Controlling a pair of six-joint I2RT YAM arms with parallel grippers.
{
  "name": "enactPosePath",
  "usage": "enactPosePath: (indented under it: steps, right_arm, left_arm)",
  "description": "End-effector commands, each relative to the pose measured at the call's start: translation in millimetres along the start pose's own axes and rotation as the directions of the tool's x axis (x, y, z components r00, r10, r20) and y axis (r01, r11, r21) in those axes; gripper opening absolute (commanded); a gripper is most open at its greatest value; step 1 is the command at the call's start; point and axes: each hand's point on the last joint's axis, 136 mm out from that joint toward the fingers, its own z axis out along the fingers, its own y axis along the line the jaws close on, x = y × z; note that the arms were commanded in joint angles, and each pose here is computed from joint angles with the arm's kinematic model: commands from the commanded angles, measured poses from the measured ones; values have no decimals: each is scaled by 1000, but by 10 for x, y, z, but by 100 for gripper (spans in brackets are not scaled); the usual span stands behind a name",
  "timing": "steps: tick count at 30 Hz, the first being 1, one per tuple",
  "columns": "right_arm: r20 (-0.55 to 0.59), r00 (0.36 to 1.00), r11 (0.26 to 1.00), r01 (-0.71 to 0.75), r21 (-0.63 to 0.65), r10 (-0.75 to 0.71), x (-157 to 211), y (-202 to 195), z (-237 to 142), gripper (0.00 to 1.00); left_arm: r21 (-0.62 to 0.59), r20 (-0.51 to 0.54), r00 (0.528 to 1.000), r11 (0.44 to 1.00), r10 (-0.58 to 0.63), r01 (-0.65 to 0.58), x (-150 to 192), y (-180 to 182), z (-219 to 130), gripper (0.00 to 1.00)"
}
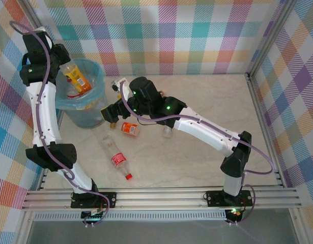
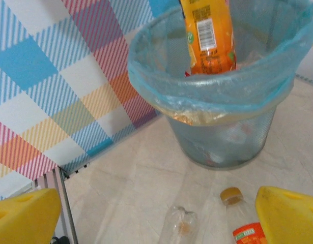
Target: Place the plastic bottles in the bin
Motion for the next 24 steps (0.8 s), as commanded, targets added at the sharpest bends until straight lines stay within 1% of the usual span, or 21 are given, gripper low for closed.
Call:
enactPosePath:
  steps: [1, 3, 6, 10, 13, 18, 24]
  right_arm:
    - [20, 1000, 1000, 0, 15, 0, -34, -40, -94, 98]
    - [17, 1000, 1000, 1, 22, -1, -32, -70, -114, 98]
    - [11, 1000, 999, 5, 38, -6, -4, -123, -127, 98]
    - [2, 1000, 999, -6, 44, 6, 68, -182, -117, 98]
    - [-15, 1000, 999, -19, 40, 19, 127, -210, -87, 98]
    - [-25, 999, 999, -26, 36, 27, 166, -243, -59, 98]
    - [-40, 998, 998, -38, 46, 40, 227, -304, -26, 98]
  left_arm:
    - [30, 74, 997, 999, 32, -34, -199, -47, 64, 0]
    - [2, 57, 997, 999, 43, -43, -165, 2, 136, 0]
    - [-26, -15, 997, 997, 73, -73, -30, 59, 193, 0]
    - [-40, -94, 988, 991, 124, -128, 257, 140, 278, 0]
    - [-25, -132, 980, 988, 151, -155, 510, 177, 344, 0]
    - [6, -144, 974, 984, 175, -176, 839, 209, 492, 0]
    - [42, -235, 952, 981, 195, -190, 1253, 243, 741, 0]
